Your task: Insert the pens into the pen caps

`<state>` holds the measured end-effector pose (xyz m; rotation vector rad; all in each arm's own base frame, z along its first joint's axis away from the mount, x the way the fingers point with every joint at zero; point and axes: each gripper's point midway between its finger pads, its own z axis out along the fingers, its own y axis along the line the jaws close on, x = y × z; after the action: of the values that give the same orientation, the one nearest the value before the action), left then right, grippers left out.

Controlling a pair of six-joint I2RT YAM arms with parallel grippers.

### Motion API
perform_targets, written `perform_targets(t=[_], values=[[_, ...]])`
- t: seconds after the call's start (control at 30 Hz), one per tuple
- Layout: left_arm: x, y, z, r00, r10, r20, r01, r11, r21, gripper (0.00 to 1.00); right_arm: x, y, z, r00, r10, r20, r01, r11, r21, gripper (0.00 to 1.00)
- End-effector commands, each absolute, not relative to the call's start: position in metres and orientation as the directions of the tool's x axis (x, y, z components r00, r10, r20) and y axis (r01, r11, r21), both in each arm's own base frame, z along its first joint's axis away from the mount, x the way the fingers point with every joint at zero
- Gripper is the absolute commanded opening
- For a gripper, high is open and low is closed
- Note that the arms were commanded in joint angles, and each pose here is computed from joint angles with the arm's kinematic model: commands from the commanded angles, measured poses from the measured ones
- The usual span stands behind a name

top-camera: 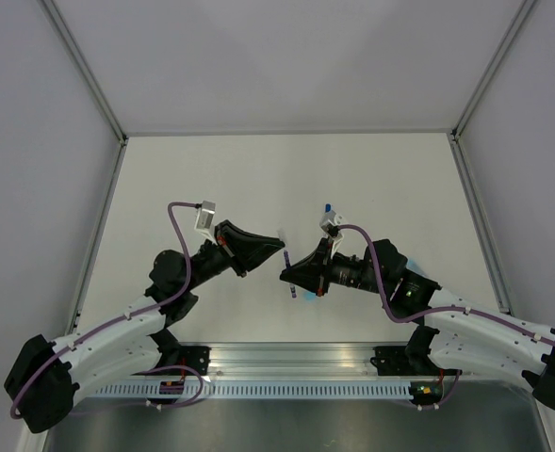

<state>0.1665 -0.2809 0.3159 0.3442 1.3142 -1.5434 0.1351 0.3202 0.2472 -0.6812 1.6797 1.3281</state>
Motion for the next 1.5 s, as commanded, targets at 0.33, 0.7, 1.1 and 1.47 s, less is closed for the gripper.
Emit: perform_targets(t=[0.33,0.7,1.1,1.47], values=[[0.147,-0.291,0.322,-0.404,-0.443,-0.8,0.884,0.036,-0.467,0.02,0.149,0.314,0.271,-0.439,0.174,-0.881,-0.816,0.334,0.472,0.0],[0.145,-0.293,0.304,-0.403,-0.396,-0.825,0.887,0.05,-0.458,0.02,0.153,0.309,0.273,-0.422,0.195,-0.885,-0.807,0.363,0.465,0.0],[0.15,-0.293,0.3,-0.39,-0.399,-0.83,0.887,0.08,-0.455,0.02,0.15,0.311,0.273,-0.428,0.188,-0.884,-0.814,0.344,0.468,0.0],[0.155,-0.291,0.302,-0.363,-0.403,-0.84,0.889,0.118,-0.441,0.02,0.146,0.316,0.271,-0.448,0.171,-0.877,-0.818,0.316,0.48,0.0]])
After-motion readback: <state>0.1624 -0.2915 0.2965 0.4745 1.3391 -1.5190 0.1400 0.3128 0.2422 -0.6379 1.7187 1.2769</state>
